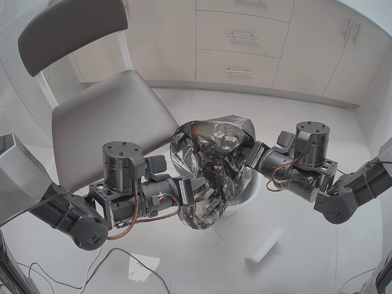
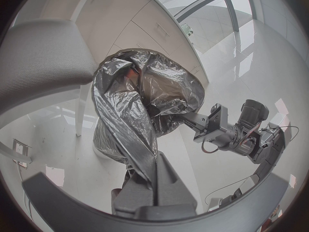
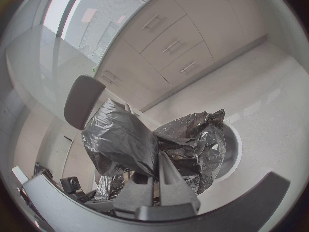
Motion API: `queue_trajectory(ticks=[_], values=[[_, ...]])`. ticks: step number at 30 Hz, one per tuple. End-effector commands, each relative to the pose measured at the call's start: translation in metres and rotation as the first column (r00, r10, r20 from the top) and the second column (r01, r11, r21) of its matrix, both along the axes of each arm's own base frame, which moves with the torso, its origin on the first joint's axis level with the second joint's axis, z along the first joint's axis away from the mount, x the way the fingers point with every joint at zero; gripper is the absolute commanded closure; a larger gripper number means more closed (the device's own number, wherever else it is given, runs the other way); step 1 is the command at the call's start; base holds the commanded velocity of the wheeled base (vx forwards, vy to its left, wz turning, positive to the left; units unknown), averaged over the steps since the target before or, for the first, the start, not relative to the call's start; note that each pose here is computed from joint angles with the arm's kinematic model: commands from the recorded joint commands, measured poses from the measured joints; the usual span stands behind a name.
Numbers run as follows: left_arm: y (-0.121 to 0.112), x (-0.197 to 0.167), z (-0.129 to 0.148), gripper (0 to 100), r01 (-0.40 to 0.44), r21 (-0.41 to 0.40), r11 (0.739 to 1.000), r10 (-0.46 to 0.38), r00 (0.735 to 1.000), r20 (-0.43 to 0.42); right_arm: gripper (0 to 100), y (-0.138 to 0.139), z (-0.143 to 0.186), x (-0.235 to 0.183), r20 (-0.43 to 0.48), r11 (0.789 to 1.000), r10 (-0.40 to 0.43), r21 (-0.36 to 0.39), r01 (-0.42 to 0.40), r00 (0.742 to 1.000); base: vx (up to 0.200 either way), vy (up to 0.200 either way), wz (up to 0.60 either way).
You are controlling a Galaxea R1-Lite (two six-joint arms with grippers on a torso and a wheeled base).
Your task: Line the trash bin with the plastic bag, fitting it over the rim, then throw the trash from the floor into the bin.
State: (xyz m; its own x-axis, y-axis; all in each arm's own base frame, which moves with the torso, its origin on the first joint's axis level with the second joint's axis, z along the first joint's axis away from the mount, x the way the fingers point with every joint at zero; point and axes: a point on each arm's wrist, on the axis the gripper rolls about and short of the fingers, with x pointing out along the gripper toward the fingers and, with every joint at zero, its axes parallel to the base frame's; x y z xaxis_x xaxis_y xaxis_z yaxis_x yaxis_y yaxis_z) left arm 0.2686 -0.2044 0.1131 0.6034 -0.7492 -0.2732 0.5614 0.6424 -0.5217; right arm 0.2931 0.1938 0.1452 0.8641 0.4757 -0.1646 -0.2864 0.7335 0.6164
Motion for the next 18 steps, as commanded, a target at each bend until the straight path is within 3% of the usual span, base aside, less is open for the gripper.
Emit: queue_trajectory(ticks=[1, 18], values=[[0.005, 0.001, 0.002, 100, -0.015, -0.002, 1.000, 0.015, 1.000, 0.002, 100, 0.001, -0.008, 0.006, -0.049, 0.999, 0.012, 0.031, -0.010, 0.999, 0.000, 0.000, 0.00], [0.007, 0.004, 0.000, 100, -0.024, 0.002, 1.000, 0.024, 1.000, -0.002, 100, 0.019, -0.036, 0.007, -0.203, 0.996, 0.053, 0.087, -0.036, 0.978, 0.000, 0.000, 0.00]])
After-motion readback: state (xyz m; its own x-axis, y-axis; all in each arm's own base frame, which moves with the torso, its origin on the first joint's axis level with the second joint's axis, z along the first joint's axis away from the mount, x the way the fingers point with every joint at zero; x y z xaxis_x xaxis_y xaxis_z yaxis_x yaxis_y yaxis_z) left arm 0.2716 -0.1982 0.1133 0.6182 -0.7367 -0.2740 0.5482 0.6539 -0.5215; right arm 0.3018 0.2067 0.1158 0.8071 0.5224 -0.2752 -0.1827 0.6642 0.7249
